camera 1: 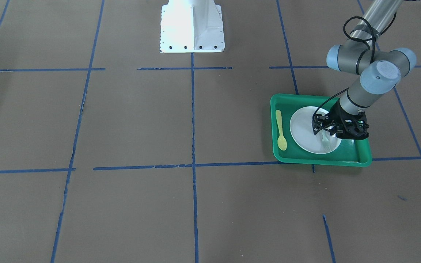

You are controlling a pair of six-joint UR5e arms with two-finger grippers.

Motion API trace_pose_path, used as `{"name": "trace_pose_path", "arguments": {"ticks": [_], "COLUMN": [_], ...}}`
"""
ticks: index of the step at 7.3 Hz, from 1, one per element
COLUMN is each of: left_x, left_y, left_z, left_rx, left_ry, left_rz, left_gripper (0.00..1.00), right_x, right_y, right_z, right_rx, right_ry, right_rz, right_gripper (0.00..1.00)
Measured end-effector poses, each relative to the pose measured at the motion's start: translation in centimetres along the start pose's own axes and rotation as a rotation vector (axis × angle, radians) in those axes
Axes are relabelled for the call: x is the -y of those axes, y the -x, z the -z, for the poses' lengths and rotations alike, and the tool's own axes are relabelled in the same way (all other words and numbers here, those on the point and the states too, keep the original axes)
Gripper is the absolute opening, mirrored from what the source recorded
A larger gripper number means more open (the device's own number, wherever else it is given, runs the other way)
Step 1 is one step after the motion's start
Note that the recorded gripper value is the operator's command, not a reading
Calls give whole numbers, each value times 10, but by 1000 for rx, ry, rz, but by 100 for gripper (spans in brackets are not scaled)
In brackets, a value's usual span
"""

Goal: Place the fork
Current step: 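Lower the left gripper and grasp the white fork's handle, then carry the fork off the plate and lower it onto the tray beside the plate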

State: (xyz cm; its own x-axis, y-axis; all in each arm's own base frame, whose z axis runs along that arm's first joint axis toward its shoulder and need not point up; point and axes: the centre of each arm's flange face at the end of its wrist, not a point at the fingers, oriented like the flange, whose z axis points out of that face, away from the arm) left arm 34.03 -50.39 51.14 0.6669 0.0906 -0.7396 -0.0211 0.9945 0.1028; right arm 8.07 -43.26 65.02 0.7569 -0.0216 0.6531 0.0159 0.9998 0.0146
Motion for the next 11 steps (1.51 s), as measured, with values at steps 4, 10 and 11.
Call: {"name": "trace_pose_path", "arguments": {"ticks": [4, 10, 11], "left_x": [-1, -7, -10], "left_y": [-9, 57, 67], "left_z": [18, 46, 41], "left_rx": [-25, 21, 27], "left_ry": [-13, -46, -43], "left_rz": [-11, -38, -38], "left_gripper": [0, 0, 0], "right_x": [0, 0, 0], "right_y": [0, 0, 0], "right_z": [0, 0, 0], "right_rx": [0, 0, 0], "right_ry": [0, 0, 0], "right_rz": [0, 0, 0], "right_gripper": [100, 100, 100]}}
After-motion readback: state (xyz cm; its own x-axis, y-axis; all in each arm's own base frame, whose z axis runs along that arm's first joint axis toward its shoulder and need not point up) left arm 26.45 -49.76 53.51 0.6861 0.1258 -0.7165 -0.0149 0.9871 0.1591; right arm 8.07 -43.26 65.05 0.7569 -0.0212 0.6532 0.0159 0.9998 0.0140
